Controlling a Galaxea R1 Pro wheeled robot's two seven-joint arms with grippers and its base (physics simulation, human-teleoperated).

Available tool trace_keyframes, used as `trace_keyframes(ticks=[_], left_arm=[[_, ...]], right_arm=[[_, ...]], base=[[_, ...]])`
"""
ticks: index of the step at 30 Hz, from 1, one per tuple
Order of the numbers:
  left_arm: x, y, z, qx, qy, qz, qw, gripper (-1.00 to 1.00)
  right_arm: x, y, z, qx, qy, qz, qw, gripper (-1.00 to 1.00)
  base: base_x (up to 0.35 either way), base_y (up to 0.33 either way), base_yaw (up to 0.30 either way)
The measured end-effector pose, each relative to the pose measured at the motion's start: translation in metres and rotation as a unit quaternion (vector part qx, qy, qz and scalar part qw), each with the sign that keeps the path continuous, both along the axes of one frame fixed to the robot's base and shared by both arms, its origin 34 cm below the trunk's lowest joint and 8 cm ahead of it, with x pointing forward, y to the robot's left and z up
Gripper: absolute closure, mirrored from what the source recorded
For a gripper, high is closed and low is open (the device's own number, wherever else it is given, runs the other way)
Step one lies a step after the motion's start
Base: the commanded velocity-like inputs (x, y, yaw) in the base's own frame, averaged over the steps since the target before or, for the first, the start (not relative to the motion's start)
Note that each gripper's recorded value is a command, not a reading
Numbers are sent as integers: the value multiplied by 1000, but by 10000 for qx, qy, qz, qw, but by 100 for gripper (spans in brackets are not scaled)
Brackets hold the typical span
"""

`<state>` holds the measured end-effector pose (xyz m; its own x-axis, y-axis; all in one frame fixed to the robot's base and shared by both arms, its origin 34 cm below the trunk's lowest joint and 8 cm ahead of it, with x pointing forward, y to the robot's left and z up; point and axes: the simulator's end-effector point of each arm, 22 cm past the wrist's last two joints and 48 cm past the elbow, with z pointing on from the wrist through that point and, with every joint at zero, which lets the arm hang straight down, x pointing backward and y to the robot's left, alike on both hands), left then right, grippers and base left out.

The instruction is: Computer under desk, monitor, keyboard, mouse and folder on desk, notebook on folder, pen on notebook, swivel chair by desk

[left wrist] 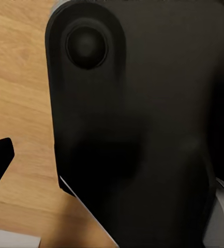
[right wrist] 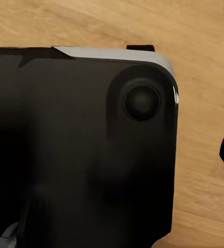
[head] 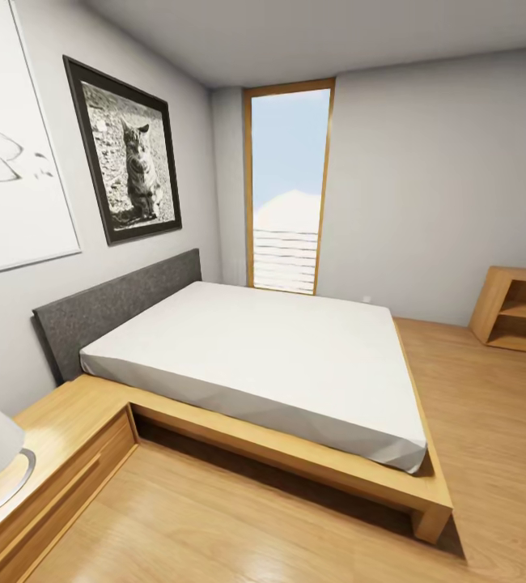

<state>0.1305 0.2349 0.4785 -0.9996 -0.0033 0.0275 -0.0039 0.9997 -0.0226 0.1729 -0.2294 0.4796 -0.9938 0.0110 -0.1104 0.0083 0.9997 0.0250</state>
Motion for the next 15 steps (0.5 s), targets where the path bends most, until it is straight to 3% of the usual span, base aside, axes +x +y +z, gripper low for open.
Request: trace_keyframes(ticks=[2, 3, 4, 6, 11, 15], left_arm=[[0, 0, 3, 0, -4, 4, 10000, -100], [0, 0, 5, 0, -4, 6, 10000, -100], [0, 0, 6, 0, -9, 7, 10000, -100], [2, 0, 9, 0, -27, 5, 10000, -100], [51, -1, 18, -7, -543, 2, 9985, -100], [98, -1, 30, -7, -1034, 9, 9946, -100]], right_arm=[[2, 0, 3, -3, -56, -3, 10000, -100], [63, -1, 21, -15, -1479, -48, 9890, -100], [80, -2, 31, -21, -1901, -68, 9817, -100], [90, -2, 40, -23, -2149, -82, 9766, -100], [135, -1, 65, -21, -2791, -125, 9602, -100], [187, 2, 94, -16, -3380, -299, 9407, -100]], base=[[0, 0, 0], [0, 0, 0], [0, 0, 0], [0, 0, 0], [0, 0, 0], [0, 0, 0]])
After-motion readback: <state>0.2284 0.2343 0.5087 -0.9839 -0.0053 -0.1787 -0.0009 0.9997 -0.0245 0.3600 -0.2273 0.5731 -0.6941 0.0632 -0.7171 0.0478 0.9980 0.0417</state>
